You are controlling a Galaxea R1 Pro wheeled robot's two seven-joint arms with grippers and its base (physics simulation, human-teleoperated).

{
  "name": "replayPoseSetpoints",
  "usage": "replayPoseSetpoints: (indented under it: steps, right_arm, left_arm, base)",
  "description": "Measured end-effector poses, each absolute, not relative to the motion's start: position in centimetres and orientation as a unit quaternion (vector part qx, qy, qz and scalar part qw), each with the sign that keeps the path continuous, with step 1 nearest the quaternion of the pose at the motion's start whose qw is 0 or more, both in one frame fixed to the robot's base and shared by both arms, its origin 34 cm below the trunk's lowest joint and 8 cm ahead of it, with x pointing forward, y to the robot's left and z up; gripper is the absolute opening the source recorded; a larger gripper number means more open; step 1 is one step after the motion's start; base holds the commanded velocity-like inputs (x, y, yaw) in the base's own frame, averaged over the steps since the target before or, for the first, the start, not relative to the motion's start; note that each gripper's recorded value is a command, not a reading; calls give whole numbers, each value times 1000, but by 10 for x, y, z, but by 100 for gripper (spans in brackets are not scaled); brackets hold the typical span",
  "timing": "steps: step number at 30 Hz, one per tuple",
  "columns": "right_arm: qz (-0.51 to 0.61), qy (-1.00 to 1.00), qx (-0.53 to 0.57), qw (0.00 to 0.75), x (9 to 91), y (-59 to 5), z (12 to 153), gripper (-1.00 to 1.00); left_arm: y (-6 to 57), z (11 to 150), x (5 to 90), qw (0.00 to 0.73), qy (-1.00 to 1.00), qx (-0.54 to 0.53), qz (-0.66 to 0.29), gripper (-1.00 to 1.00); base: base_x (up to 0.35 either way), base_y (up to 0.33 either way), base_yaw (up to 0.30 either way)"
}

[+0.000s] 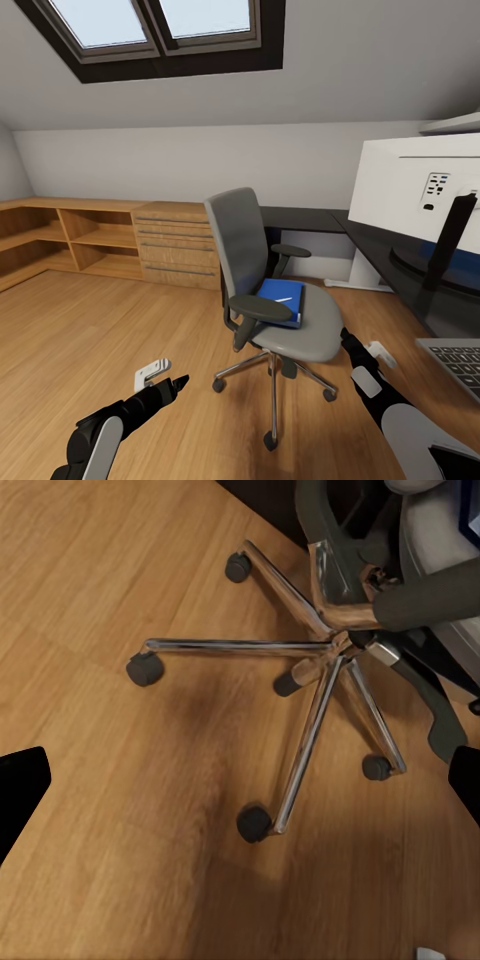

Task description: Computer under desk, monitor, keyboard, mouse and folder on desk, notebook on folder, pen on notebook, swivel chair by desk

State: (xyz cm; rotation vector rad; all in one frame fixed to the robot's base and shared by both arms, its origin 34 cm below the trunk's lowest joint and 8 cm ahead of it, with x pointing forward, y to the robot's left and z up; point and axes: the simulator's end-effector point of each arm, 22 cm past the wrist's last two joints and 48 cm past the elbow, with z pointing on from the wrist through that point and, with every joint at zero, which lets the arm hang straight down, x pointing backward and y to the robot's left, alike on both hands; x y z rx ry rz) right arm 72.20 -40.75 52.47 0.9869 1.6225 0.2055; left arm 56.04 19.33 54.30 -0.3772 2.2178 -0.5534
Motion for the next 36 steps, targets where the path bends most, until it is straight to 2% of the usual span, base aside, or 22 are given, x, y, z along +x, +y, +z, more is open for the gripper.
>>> replayPoseSetpoints:
  steps: [6,15,22,36]
  right_arm:
    - [88,694,422,577,722,-408,524,100]
    - [88,694,422,577,721,-408,524,100]
    - [88,694,422,577,722,-407,524,100]
    - [89,695,423,575,721,-408,523,100]
  left_arm:
    - [193,543,561,401,877,-149,-219,100]
    - [195,544,561,402,876,-151,-218,100]
    - [195,543,561,402,876,-151,-218,100]
    - [195,543,561,402,877,-151,-218,100]
  base:
    - [1,1,-15]
    - [141,113,-145]
    - [24,7,-8]
    - [141,0,0]
